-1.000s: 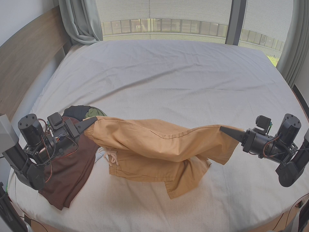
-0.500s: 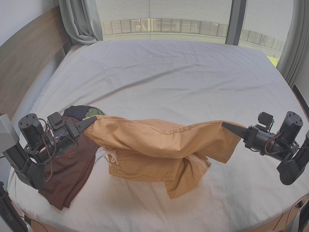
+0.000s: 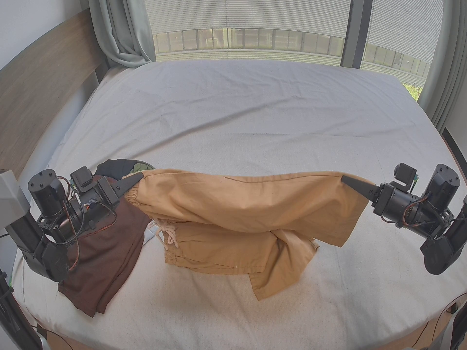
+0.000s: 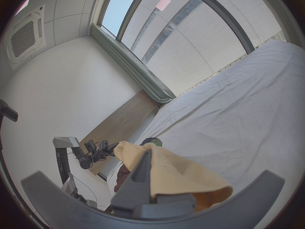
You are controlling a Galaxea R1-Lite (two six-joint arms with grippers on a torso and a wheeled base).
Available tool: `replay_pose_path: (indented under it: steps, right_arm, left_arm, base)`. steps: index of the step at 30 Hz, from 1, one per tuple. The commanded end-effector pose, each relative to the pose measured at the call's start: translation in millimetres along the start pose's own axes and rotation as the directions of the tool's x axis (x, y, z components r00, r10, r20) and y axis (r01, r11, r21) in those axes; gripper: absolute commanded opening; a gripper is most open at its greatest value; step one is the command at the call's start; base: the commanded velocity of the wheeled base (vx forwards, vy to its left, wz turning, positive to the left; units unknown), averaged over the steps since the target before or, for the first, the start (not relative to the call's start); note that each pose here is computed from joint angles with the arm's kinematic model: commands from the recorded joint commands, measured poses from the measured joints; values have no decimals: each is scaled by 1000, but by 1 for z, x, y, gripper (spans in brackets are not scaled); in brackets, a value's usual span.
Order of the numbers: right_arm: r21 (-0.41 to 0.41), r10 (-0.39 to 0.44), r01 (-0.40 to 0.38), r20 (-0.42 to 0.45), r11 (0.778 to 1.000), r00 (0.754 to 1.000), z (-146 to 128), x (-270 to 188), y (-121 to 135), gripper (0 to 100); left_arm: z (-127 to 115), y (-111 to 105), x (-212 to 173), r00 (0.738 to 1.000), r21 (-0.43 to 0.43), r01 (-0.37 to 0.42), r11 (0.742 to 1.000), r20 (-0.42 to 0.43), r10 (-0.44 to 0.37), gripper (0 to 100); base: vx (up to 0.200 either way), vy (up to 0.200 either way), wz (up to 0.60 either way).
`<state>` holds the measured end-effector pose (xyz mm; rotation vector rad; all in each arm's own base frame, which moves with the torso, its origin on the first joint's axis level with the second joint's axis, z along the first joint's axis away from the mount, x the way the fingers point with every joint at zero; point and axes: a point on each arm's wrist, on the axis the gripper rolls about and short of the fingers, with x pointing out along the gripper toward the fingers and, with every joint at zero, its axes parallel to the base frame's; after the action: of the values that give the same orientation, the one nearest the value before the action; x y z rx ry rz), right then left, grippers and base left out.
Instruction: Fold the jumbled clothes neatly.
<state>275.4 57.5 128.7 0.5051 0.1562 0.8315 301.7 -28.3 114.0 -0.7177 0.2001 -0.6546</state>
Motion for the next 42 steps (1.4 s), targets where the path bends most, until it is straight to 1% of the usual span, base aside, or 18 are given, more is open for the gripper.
replay_pose_path:
  steps: [1, 10, 18, 28, 32, 35, 42]
  right_arm:
    - [11, -11, 11, 14, 1000, 1000, 4, -2, -3, 0]
    - [15, -18, 17, 24, 1000, 1000, 7, -3, -6, 0]
    - [7, -50, 49, 53, 999, 997, 15, -10, -15, 0]
    - [13, -48, 47, 45, 999, 998, 13, -8, -15, 0]
    - [-1, -46, 46, 53, 999, 998, 15, -7, -15, 0]
    - [-22, -31, 33, 78, 999, 996, 22, 0, -15, 0]
    - [-21, -25, 27, 83, 999, 996, 21, 26, -39, 0]
  left_arm:
    - [0, 3, 1, 1000, -2, -5, 1000, 1, 5, 0]
    - [1, 4, 0, 1000, 0, -9, 1000, 5, 9, 0]
    - [1, 7, 2, 1000, -3, -13, 1000, 4, 13, 0]
    - [0, 8, 3, 1000, -5, -15, 1000, 2, 15, 0]
    - [4, 5, 2, 1000, 6, -7, 1000, 15, 7, 0]
    - [10, 0, 3, 999, 25, 12, 1000, 32, -13, 0]
    - [17, 3, 11, 998, 42, 19, 999, 60, -21, 0]
  base:
    - [0, 0, 0]
    - [0, 0, 0]
    - [0, 0, 0]
    - [0, 0, 0]
    - [0, 0, 0]
    - [0, 0, 0]
    - [0, 0, 0]
